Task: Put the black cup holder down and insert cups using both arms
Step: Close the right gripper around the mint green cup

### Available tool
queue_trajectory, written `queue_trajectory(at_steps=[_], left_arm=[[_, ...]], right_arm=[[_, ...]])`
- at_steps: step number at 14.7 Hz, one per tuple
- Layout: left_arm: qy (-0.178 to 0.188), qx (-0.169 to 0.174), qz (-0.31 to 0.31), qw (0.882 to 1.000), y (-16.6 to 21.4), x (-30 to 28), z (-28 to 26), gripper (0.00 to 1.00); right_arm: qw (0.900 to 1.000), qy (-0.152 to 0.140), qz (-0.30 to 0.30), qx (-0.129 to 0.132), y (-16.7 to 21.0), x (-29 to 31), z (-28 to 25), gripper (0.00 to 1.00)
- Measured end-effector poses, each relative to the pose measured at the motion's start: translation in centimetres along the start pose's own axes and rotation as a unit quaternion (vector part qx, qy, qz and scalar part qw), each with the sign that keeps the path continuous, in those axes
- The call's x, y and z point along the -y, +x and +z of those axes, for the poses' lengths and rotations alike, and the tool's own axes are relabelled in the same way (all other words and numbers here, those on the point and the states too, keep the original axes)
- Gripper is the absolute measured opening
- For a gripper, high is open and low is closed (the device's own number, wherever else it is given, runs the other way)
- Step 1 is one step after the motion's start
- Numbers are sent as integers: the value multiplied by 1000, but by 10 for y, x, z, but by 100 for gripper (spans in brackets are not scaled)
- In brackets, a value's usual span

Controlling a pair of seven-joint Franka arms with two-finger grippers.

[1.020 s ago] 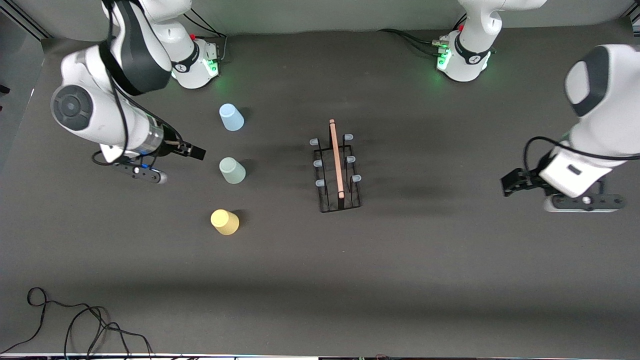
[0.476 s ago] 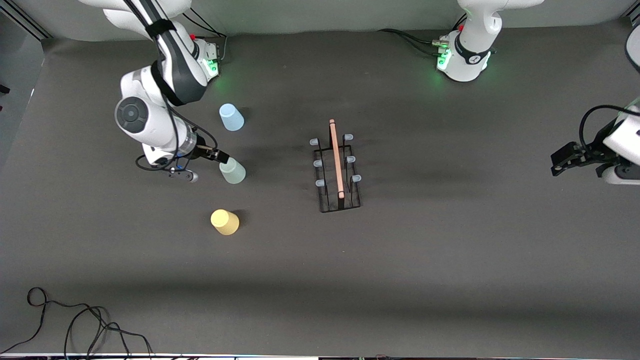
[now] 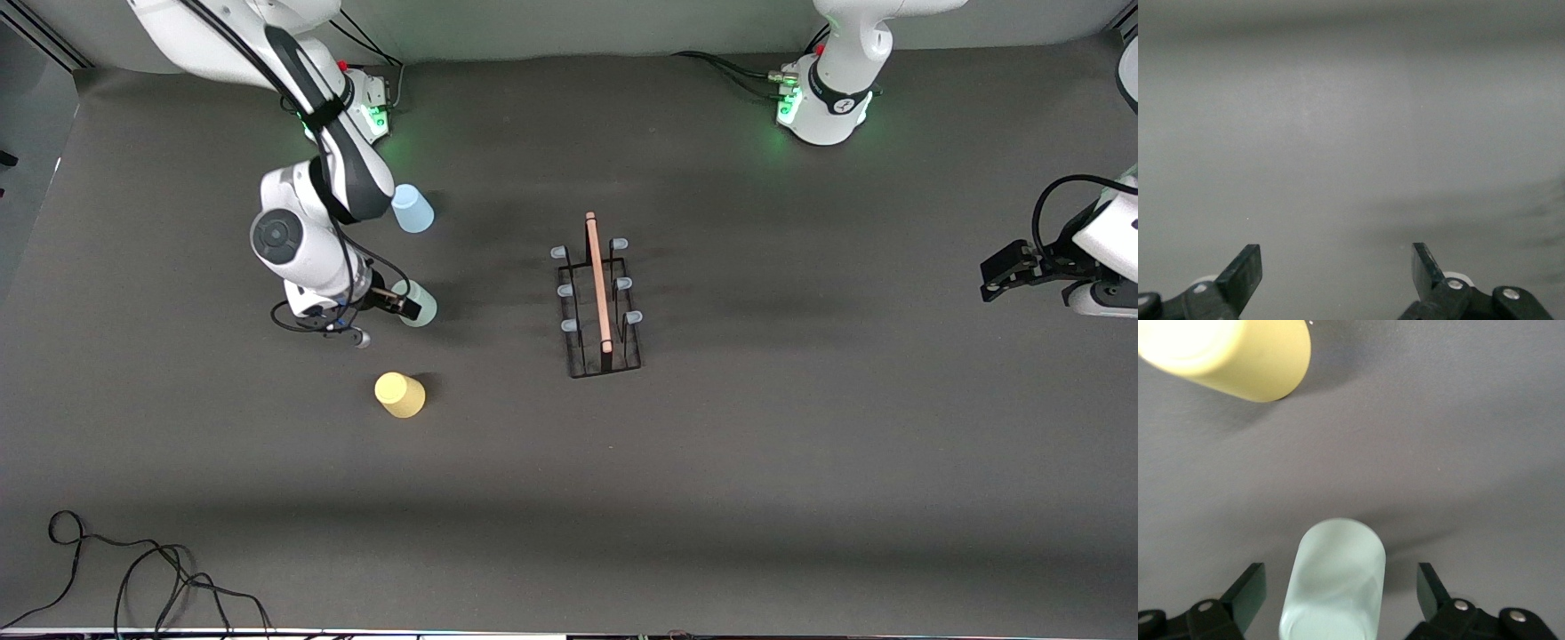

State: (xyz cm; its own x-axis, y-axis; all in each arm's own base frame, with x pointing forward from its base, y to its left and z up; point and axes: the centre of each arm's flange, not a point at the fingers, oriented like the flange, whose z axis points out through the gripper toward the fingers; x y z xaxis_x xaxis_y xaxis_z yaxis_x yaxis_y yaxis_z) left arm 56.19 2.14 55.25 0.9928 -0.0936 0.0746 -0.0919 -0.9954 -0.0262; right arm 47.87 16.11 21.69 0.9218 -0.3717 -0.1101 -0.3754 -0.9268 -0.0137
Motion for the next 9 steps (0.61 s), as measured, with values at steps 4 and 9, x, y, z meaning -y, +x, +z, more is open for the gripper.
queue_trajectory(at_steps=[4,9], left_arm=[[0,-2,1,1000,-1,-1,-3,100],[-1,6,-17,1000,-6,-8,-27,100]], right_arm=[[1000,-6,2,4,1,-2,19,100],[999,-4,18,28,-2,0,17,100]])
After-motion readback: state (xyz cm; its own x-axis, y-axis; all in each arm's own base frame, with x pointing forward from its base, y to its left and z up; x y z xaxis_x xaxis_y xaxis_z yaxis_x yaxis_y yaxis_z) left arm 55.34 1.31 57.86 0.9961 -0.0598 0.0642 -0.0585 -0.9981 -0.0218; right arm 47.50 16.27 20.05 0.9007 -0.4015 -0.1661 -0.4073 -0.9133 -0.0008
